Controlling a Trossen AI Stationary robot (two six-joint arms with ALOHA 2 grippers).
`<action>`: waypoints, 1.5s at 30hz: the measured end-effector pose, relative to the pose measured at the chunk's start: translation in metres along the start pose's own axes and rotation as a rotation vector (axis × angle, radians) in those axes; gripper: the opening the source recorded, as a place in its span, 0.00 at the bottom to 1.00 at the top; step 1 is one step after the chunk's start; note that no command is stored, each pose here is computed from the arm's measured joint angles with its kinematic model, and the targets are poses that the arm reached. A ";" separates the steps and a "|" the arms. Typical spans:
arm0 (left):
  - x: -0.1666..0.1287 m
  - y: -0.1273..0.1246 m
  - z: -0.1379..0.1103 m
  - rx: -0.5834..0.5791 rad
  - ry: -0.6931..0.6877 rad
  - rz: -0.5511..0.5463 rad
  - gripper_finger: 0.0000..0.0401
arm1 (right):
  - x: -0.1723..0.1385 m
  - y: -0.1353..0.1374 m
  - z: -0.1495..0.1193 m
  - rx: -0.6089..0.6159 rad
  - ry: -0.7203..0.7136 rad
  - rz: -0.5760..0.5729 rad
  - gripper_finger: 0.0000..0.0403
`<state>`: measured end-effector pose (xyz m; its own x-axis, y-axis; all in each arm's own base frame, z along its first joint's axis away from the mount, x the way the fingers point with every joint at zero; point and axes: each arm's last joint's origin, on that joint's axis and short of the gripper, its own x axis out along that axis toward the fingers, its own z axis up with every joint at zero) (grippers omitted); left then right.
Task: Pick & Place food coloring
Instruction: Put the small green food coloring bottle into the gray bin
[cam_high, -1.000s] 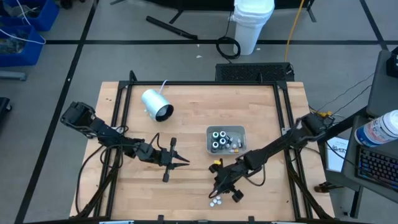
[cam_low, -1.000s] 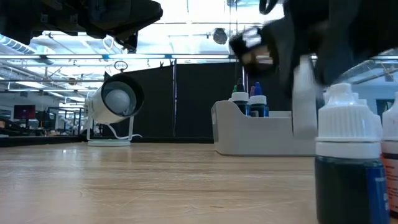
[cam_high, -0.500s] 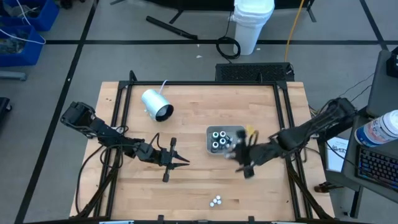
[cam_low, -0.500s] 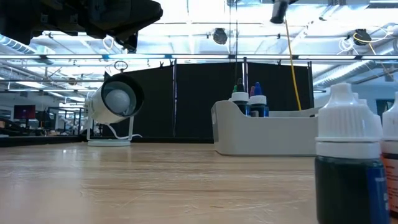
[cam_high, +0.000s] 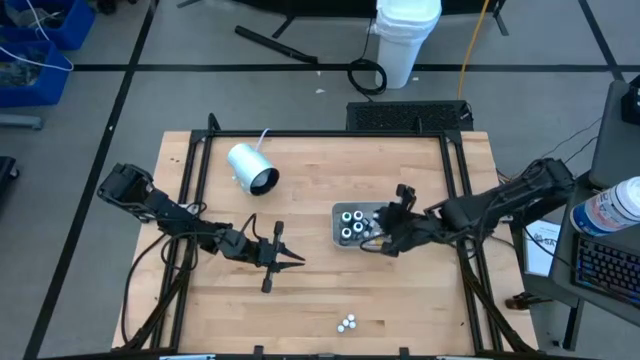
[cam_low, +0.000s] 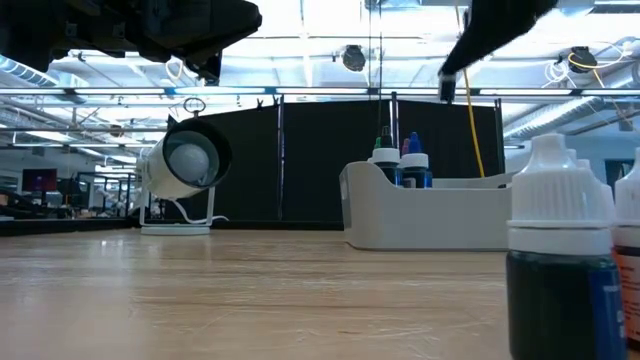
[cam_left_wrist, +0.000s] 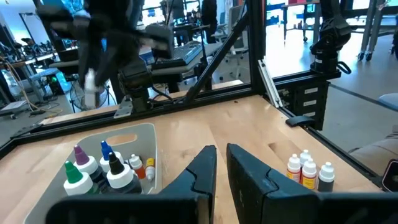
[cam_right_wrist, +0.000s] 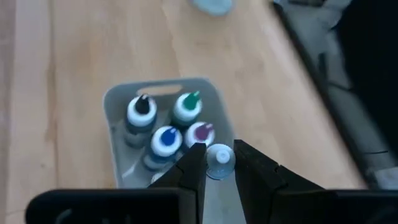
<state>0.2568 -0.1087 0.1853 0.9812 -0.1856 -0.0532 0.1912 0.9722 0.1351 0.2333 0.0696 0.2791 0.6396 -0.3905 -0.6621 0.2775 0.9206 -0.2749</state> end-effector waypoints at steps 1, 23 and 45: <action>0.000 0.000 0.000 -0.001 0.000 0.000 0.12 | 0.006 0.000 -0.002 0.009 0.012 0.014 0.15; 0.000 0.000 -0.001 0.005 0.006 -0.001 0.12 | 0.073 -0.018 -0.064 0.164 0.039 -0.012 0.16; 0.000 0.000 -0.001 0.030 0.005 0.000 0.12 | 0.095 -0.013 -0.084 0.246 0.020 0.050 0.14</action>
<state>0.2569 -0.1085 0.1848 0.9811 -0.1844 -0.0585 0.1916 0.9675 0.1648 0.2302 0.0207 0.1609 0.6432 -0.3418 -0.6852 0.4132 0.9083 -0.0652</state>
